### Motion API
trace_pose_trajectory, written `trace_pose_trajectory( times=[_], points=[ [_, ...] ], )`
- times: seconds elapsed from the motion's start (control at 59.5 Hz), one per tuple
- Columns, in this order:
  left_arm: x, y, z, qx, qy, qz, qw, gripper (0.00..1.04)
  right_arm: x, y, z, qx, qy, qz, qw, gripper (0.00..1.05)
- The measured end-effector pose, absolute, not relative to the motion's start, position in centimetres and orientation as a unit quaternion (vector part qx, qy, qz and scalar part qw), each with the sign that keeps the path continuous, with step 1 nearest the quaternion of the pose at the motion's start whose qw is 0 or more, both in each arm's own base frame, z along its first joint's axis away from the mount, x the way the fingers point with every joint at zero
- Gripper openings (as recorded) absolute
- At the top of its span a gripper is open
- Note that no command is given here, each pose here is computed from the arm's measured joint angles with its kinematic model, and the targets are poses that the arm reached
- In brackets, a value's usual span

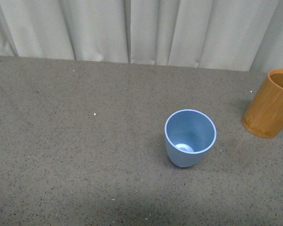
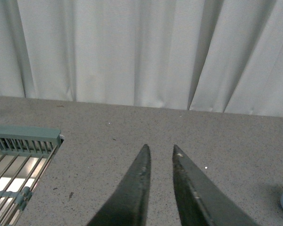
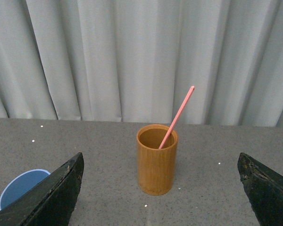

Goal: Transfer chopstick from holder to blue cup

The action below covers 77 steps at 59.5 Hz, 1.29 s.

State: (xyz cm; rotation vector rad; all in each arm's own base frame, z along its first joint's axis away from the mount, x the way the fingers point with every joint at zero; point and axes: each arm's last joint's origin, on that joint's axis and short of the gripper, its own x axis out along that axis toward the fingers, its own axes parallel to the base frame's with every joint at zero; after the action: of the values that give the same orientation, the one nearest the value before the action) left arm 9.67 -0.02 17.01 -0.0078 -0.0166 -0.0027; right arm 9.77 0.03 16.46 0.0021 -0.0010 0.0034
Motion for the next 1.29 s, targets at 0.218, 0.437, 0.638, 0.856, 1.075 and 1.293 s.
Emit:
trace_pose_trajectory(
  times=[0.218,0.437,0.638,0.856,1.075,1.293],
  points=[
    [9.7,0.0,17.0,-0.004,-0.008,-0.001,1.0,0.67,9.9,-0.1,16.5,0.025,0.021,-0.033,0.999,0.95],
    [9.7,0.0,17.0,-0.003,-0.009,-0.001,1.0,0.99,15.0,-2.4,20.0,0.089,0.035,-0.107,0.99,0.95],
    [9.7,0.0,17.0,-0.003,-0.008,-0.001,1.0,0.98,20.6,-3.1,18.6,0.073,0.113,-0.105,0.985,0.95],
    [9.7,0.0,17.0,-0.003,-0.008,-0.001,1.0,0.98,24.3,-4.1,17.9,0.105,0.148,-0.124,0.976,0.95],
    [9.7,0.0,17.0,-0.003,-0.008,-0.001,1.0,0.98,26.8,-4.2,17.0,0.151,0.177,-0.147,0.961,0.95],
    [9.7,0.0,17.0,-0.003,-0.008,-0.001,1.0,0.98,28.6,-4.4,15.7,0.188,0.209,-0.169,0.945,0.95]
  ],
)
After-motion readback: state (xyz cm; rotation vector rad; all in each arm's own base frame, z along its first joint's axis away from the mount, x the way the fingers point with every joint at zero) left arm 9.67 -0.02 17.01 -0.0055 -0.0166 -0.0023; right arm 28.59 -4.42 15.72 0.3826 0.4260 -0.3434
